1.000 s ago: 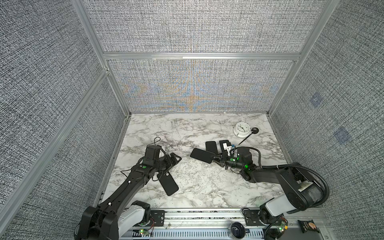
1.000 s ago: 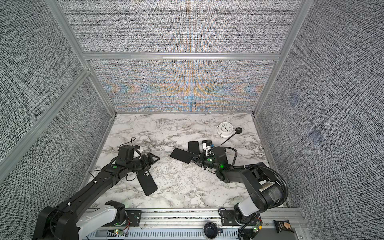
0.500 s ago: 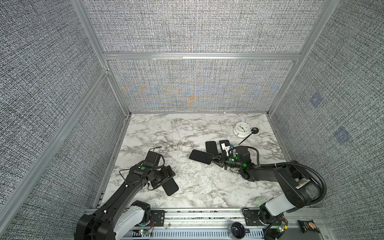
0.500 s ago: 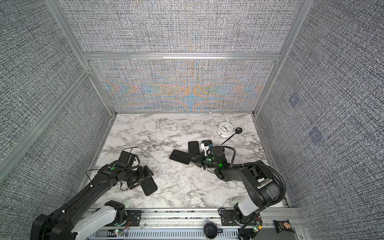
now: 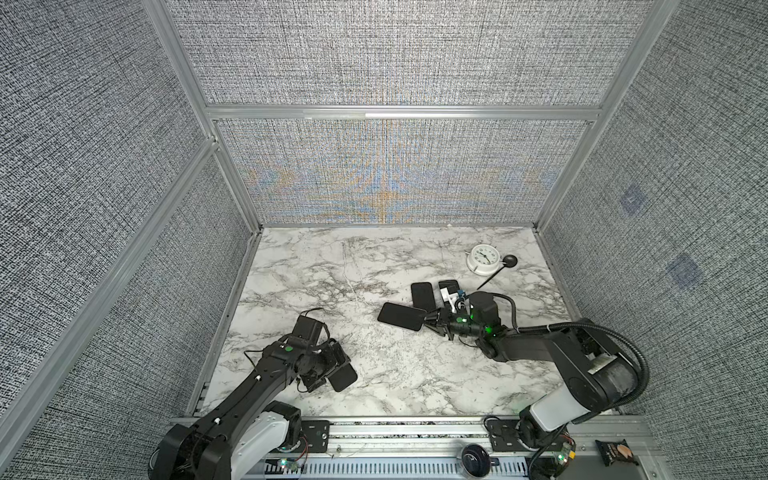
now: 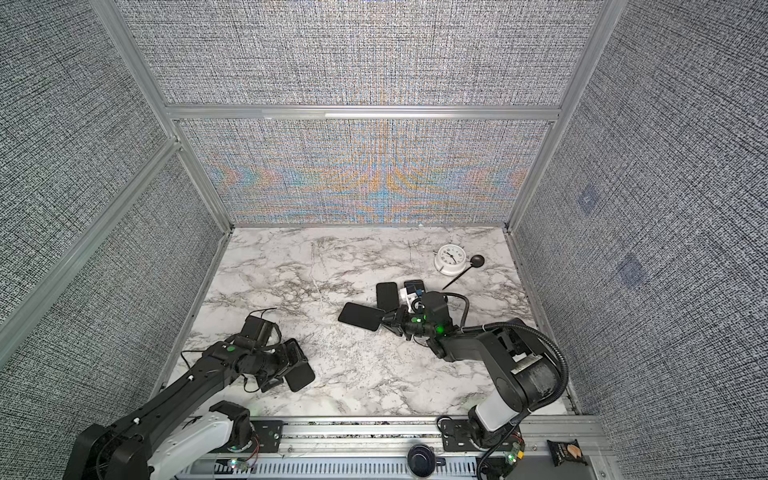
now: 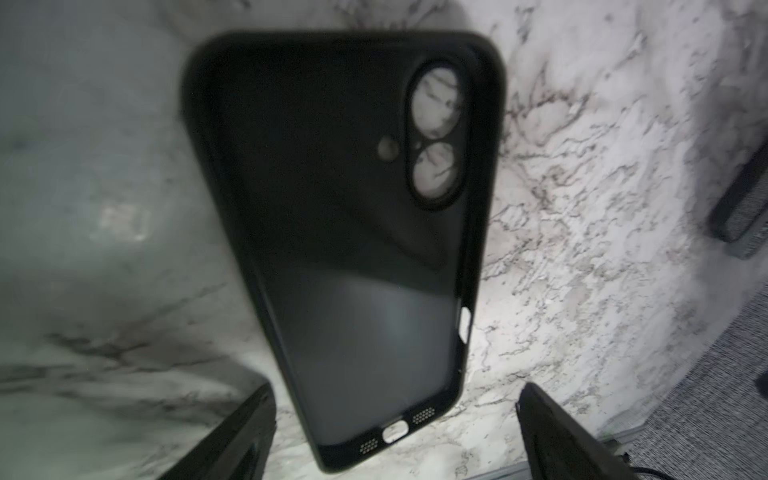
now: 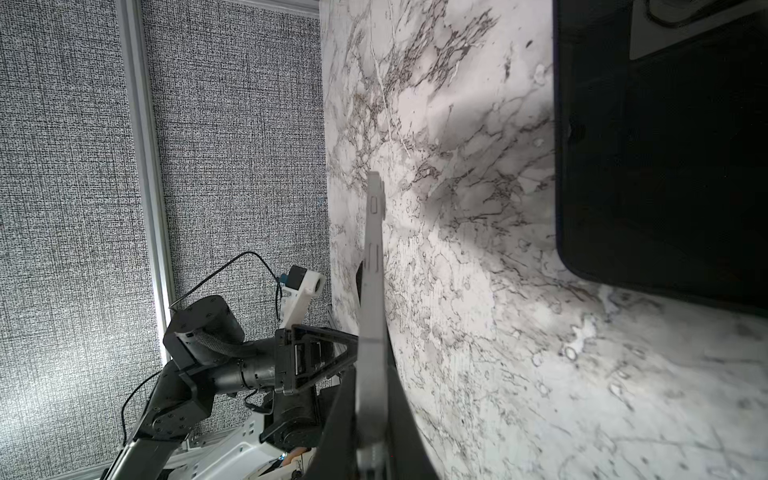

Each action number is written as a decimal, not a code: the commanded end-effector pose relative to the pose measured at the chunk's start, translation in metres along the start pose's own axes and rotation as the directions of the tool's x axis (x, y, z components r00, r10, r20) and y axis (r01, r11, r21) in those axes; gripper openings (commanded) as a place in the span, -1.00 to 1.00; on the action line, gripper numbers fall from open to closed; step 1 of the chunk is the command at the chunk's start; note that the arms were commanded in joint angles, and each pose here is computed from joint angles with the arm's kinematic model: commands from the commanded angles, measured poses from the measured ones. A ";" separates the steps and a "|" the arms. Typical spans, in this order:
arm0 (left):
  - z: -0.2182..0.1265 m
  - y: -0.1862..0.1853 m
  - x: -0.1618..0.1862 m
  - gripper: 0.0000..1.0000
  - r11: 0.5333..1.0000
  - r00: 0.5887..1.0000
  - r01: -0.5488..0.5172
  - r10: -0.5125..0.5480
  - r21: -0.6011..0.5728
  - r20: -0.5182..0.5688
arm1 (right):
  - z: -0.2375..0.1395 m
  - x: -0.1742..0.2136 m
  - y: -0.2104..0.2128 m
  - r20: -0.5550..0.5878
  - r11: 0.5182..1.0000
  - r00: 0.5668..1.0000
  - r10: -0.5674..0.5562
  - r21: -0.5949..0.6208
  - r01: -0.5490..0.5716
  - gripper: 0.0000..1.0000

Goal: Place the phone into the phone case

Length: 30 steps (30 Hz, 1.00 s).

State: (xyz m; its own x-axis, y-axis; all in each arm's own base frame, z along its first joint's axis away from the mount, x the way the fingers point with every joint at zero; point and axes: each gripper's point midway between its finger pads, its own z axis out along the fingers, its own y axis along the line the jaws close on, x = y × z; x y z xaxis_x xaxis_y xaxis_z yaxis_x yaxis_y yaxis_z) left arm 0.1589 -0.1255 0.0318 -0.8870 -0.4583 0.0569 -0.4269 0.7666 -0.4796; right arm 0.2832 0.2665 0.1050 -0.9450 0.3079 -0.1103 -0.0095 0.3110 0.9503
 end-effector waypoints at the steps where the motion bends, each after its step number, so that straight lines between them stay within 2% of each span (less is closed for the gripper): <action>1: 0.004 -0.015 -0.003 0.83 0.997 1.000 -0.006 0.006 0.073 0.000 | 0.000 -0.002 0.014 0.002 0.998 0.999 -0.042 -0.051 0.042 -0.94; 8: 0.008 -0.026 -0.009 0.83 0.993 1.000 -0.003 0.002 0.115 0.011 | 0.000 -0.001 0.018 -0.009 0.998 0.999 -0.047 -0.045 0.047 -0.95; 16: 0.018 -0.042 -0.012 0.83 0.984 1.000 0.008 -0.011 0.180 0.015 | -0.005 0.003 0.011 -0.028 0.997 0.997 -0.068 0.039 0.070 -0.96; 30: 0.032 -0.076 -0.013 0.83 0.976 0.999 -0.053 0.054 0.213 0.002 | -0.012 0.007 0.019 -0.072 0.982 0.985 -0.158 0.090 0.165 -0.96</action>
State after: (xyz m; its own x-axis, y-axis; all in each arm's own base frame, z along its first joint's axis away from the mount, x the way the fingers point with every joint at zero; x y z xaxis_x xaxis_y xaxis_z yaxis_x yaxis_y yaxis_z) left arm 0.2029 -0.1903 0.0401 -0.9098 -0.4123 0.0470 -0.3391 0.6733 -0.6570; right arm 0.2753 0.2629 0.1237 -0.9532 0.2265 -0.2005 -0.0893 0.4226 0.9019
